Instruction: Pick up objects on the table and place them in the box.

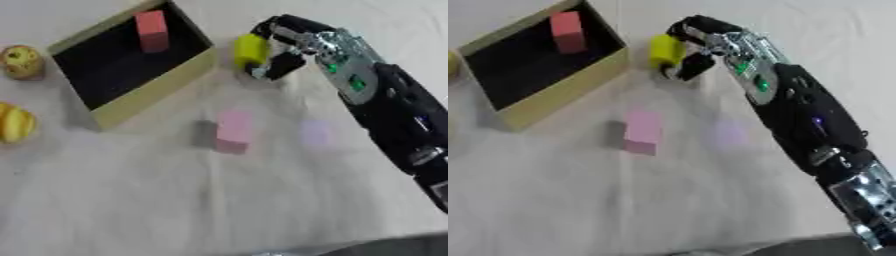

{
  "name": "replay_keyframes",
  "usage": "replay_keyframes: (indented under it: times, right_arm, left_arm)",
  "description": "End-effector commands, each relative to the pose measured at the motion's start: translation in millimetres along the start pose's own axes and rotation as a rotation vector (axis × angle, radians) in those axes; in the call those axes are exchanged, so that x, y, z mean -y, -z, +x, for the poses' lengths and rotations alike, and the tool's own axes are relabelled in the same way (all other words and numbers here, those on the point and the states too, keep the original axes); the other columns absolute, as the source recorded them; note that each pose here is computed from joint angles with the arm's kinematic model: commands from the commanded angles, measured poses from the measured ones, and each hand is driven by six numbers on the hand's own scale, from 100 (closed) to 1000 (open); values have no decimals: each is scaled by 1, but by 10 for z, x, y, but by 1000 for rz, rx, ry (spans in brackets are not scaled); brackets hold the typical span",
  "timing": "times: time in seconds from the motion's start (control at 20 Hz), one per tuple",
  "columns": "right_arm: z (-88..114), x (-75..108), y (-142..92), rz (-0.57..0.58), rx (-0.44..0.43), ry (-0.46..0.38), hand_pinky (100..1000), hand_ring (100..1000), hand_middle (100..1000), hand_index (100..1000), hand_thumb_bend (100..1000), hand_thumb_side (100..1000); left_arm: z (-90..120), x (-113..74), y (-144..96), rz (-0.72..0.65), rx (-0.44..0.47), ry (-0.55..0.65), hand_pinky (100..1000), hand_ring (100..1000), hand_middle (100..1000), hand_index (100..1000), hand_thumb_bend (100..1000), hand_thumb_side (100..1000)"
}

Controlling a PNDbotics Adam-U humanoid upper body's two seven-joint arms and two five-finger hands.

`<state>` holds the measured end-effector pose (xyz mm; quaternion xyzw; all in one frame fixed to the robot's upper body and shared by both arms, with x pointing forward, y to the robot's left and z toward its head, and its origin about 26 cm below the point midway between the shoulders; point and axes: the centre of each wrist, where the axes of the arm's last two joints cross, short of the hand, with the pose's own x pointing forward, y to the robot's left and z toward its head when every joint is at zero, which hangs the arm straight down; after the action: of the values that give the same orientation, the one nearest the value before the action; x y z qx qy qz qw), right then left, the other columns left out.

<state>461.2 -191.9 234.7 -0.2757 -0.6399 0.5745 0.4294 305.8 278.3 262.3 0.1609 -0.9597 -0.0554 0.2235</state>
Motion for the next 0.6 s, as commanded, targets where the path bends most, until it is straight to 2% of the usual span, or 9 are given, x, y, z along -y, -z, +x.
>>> replay_keyframes:
  times: [0.05,0.1,0.3,0.6]
  right_arm:
    - [83,211,-60,-98,29,20,856,791,632,730,251,262]
    - [105,234,-73,-116,36,29,844,769,614,712,258,218]
    - [228,356,-137,-195,72,60,827,733,581,675,240,186]
    - [642,666,-286,-256,223,36,815,708,572,664,229,179]
  left_arm:
    - [60,-24,54,-8,27,1,777,800,784,938,520,668]
    - [59,-25,52,-9,26,1,776,800,784,937,520,668]
    - [56,-30,48,-10,25,4,776,800,784,937,519,669]
    - [58,-33,51,-13,27,5,775,800,785,937,519,667]
